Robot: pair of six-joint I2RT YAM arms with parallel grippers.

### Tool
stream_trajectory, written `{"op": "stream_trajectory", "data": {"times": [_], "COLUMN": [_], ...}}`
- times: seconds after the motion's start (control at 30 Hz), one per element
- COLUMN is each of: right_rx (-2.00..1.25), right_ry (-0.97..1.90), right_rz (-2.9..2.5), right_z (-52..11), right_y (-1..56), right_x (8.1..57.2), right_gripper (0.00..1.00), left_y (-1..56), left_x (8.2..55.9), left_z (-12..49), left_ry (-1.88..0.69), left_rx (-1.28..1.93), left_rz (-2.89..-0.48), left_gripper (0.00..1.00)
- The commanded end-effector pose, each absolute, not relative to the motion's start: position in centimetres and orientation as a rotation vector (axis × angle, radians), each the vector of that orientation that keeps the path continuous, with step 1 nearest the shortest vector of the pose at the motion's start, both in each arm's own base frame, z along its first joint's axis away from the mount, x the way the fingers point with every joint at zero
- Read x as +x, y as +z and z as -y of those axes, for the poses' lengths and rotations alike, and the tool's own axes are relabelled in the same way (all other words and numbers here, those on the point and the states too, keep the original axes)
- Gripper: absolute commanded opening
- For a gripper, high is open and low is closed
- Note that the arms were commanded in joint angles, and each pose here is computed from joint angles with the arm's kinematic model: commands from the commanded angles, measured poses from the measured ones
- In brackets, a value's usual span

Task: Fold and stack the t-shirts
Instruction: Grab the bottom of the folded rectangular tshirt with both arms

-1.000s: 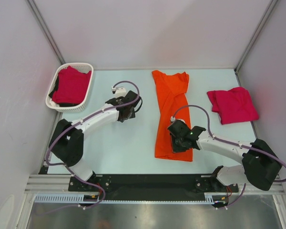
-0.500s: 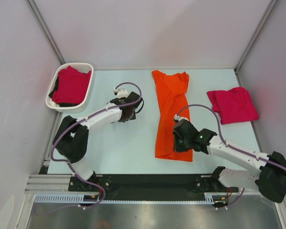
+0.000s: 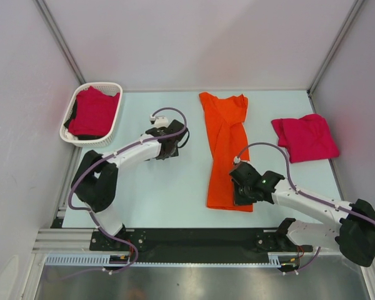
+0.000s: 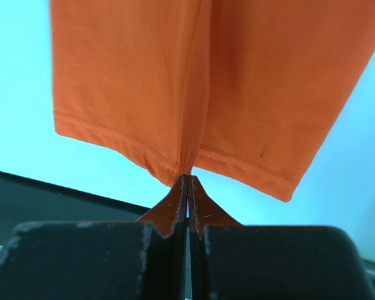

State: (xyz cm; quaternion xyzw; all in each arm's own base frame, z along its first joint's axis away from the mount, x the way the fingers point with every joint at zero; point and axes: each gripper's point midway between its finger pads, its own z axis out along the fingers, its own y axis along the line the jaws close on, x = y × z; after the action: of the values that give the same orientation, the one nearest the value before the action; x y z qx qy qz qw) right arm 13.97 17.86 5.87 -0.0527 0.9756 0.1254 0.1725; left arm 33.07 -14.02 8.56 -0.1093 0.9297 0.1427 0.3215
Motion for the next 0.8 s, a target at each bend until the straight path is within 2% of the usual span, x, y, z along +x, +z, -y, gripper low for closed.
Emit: {"op": "stream_trajectory", "data": {"times": [0.0, 0.1, 0.13, 0.2, 0.23, 0.27, 0.3, 0.5, 0.63, 0.7, 0.77], "right_rx": [-0.059, -0.015, -0.019, -0.028, -0.019, -0.019, -0.019, 0.058, 0.069, 0.039, -0.031], "right_ry": [0.233, 0.102, 0.078, 0.043, -0.020, -0.014, 0.008, 0.121, 0.307, 0.334, 0.389], "right_rz": [-2.858, -2.879, -2.869, -2.842, -2.798, -2.756, -2.712, -2.515, -2.421, -2.427, -2.452], "right_z": [-16.3, -14.9, -14.9, -15.1, -14.5, -14.9, -15.5, -15.3, -16.7, -17.1, -18.6], "right_y": [4.4, 3.5, 3.8, 4.1, 4.7, 5.7, 6.7, 10.7, 12.1, 11.7, 10.8], "right_x": [12.6, 12.5, 12.8, 12.8, 13.2, 13.7, 13.6, 15.2, 15.9, 15.9, 15.6], "right_gripper": [0.00, 0.02, 0.09, 0.31, 0.45, 0.65, 0.98, 1.00, 0.98, 0.97, 0.94], "left_y": [9.6, 9.3, 9.4, 9.6, 10.1, 10.4, 10.2, 10.2, 10.9, 13.3, 12.2], "left_x": [34.4, 34.6, 34.6, 34.7, 34.6, 34.6, 34.5, 33.3, 35.6, 38.0, 39.9], "left_z": [14.5, 15.1, 15.4, 15.8, 16.2, 16.6, 16.8, 21.5, 23.7, 25.5, 26.5], "left_ry": [0.360, 0.340, 0.330, 0.306, 0.284, 0.256, 0.230, -0.148, -0.222, -0.265, -0.259], "left_rx": [-0.296, -0.287, -0.271, -0.255, -0.239, -0.229, -0.220, -0.089, -0.034, -0.022, 0.003], "left_rz": [-2.414, -2.425, -2.431, -2.424, -2.416, -2.416, -2.413, -2.395, -2.346, -2.290, -2.316], "left_gripper": [0.92, 0.93, 0.93, 0.94, 0.94, 0.95, 0.95, 0.95, 0.91, 0.81, 0.52]}}
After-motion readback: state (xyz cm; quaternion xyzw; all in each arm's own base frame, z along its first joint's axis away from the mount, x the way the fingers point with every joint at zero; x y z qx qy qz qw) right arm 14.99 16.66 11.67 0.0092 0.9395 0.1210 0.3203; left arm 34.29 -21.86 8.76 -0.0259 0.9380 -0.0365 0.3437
